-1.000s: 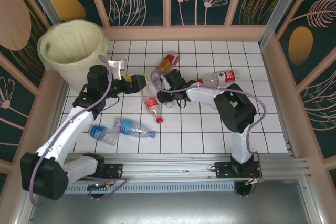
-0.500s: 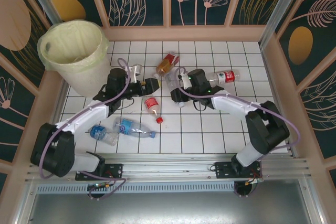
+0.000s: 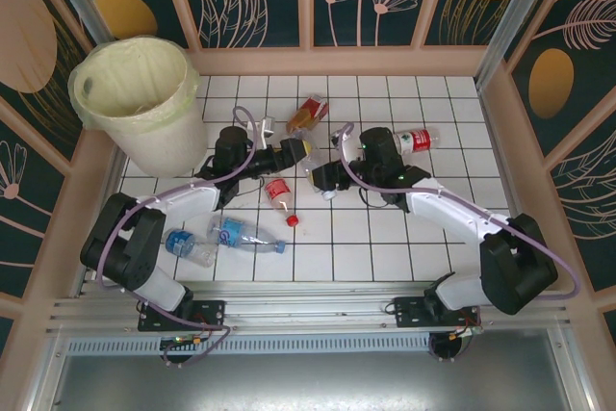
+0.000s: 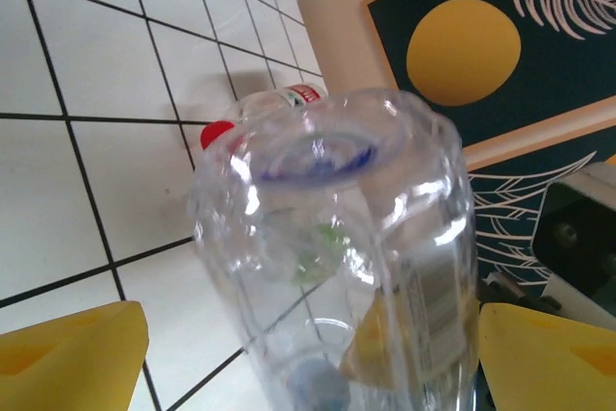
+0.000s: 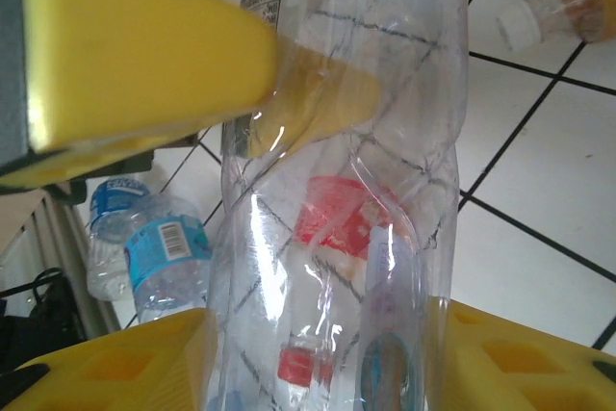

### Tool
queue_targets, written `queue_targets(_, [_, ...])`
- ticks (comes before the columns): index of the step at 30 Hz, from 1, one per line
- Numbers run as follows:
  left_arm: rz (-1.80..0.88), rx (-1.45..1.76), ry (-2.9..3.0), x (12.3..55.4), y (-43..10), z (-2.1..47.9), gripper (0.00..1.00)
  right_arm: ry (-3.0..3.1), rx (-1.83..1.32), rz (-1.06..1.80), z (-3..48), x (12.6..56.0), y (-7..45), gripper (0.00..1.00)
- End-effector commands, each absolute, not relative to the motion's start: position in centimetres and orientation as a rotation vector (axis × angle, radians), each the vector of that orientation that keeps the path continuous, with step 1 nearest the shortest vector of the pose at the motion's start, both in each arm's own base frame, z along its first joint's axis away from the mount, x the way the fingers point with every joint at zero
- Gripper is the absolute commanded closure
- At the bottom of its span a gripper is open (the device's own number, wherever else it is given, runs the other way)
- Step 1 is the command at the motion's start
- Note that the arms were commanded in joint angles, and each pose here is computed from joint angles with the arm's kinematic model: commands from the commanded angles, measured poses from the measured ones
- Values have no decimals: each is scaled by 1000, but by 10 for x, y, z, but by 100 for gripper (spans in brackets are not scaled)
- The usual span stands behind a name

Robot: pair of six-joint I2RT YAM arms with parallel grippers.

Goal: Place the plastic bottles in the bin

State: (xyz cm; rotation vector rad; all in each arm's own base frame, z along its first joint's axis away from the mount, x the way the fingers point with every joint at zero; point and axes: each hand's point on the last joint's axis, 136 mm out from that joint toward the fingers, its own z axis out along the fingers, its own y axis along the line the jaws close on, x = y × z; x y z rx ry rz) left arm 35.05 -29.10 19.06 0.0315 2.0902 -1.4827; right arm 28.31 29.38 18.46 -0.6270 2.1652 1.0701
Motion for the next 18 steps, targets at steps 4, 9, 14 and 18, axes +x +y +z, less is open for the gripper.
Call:
queue_targets(4, [-1565,53,1976,356,-299,222,20,2110,-658,1163,195,273,298,45])
queue_targets(9, [-1558,55,1986,357,-299,220,24,2110,-661,1171,192,272,298,45])
queue_targets(14, [-1547,51,1998,359,-299,217,29,2107,-660,1175,191,270,297,45])
queue_targets(18, [-1547,50,1988,360,-299,221,38,2109,-659,1172,191,271,297,45])
